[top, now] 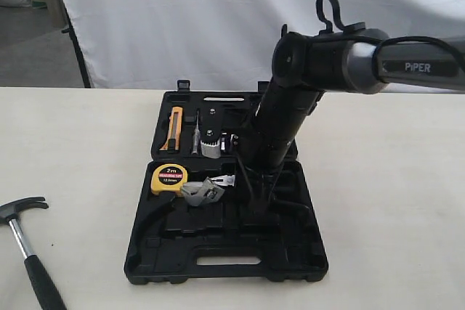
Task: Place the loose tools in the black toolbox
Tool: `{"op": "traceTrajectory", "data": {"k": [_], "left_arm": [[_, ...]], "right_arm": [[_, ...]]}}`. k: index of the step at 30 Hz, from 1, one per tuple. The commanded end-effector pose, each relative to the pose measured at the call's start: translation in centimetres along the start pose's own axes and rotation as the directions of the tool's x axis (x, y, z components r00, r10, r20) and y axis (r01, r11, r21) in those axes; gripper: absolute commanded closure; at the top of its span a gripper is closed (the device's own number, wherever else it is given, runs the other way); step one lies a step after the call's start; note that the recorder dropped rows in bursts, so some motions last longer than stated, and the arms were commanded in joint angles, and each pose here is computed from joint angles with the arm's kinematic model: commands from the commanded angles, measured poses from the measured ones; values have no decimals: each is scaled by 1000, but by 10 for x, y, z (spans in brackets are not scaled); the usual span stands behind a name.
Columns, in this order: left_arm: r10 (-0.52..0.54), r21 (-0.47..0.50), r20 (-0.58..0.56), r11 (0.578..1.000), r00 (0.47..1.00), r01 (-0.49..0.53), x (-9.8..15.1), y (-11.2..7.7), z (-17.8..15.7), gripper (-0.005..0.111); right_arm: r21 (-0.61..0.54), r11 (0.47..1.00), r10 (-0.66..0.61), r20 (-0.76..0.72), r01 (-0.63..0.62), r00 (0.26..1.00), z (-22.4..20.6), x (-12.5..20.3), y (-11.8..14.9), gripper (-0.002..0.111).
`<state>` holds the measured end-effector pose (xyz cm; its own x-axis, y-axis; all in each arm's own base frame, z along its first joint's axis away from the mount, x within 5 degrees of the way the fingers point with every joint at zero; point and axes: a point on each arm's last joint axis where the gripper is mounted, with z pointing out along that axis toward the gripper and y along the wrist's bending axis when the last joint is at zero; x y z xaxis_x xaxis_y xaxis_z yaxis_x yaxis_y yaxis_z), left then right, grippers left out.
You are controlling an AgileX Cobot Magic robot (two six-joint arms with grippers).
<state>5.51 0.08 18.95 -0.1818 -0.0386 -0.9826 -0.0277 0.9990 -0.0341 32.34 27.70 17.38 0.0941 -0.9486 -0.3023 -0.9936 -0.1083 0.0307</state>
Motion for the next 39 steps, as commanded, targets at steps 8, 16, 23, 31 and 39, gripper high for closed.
{"op": "traceTrajectory", "data": {"k": [8,16,23,31,39], "left_arm": [[-1,7,2,1000,1000,1,1,0,0,106],[-1,7,2,1000,1000,1,1,0,0,106],[-1,7,2,1000,1000,1,1,0,0,106],[-1,7,2,1000,1000,1,1,0,0,106],[-1,7,2,1000,1000,1,1,0,0,106]], "right_arm": [[-163,986,1,-91,-16,996,27,3,-15,109],[-140,990,12,-122,-29,992,27,4,-19,109],[-127,991,10,-150,-30,989,27,7,-20,109],[-129,991,14,-150,-34,989,28,7,-20,109],[-127,991,27,-152,-47,988,28,6,-20,108]]}}
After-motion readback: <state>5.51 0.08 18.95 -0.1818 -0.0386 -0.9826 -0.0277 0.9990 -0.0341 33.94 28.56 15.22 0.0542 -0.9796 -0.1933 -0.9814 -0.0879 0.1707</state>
